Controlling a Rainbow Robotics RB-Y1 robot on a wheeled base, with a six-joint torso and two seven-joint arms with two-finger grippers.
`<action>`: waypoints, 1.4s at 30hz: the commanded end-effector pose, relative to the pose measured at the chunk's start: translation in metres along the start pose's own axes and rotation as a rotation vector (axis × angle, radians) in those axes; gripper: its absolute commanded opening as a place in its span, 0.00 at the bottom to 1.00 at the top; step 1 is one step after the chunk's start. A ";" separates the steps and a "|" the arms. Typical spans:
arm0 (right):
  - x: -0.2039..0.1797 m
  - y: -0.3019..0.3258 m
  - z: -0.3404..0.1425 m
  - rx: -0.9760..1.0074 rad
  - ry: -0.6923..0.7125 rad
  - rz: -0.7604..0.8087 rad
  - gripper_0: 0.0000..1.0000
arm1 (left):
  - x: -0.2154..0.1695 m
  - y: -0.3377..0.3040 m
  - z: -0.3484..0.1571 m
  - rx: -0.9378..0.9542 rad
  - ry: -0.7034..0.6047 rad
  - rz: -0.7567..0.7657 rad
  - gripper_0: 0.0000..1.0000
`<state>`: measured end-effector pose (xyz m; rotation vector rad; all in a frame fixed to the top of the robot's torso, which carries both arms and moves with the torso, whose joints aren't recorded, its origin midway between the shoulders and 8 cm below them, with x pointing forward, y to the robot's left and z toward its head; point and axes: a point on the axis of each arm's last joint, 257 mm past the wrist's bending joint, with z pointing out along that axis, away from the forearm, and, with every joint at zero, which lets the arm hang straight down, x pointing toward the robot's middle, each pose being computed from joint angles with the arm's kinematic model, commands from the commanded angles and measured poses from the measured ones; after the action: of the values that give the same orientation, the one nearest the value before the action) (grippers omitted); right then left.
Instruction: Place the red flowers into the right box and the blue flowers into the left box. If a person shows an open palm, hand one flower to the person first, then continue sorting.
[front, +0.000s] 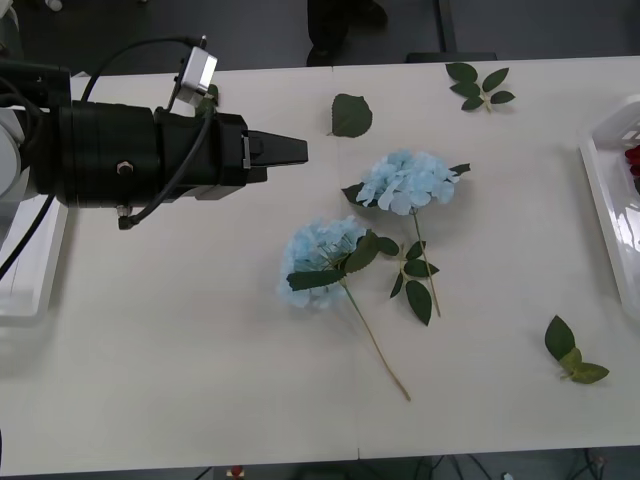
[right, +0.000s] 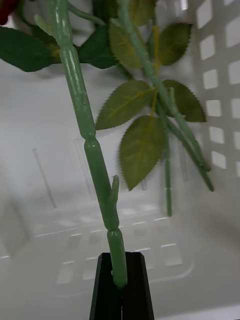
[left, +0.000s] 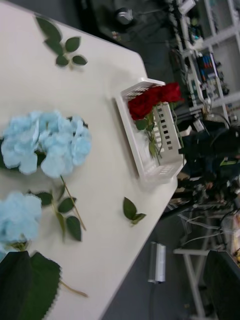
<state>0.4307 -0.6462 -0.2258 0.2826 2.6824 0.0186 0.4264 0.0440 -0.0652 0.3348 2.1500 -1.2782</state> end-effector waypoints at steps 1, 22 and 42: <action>-0.006 -0.013 0.007 0.062 -0.029 0.007 0.00 | 0.037 0.003 0.007 -0.087 0.047 0.047 1.00; -0.005 -0.013 0.055 0.174 -0.056 -0.078 0.68 | 0.036 0.052 -0.042 -0.278 0.114 0.545 1.00; -0.021 0.188 -0.017 -0.389 0.043 -0.333 0.99 | 0.061 0.072 -0.055 0.043 -0.081 0.936 1.00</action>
<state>0.4738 -0.4895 -0.2145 -0.1384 2.6998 0.4141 0.3957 0.1199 -0.1353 1.2436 1.4901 -0.6419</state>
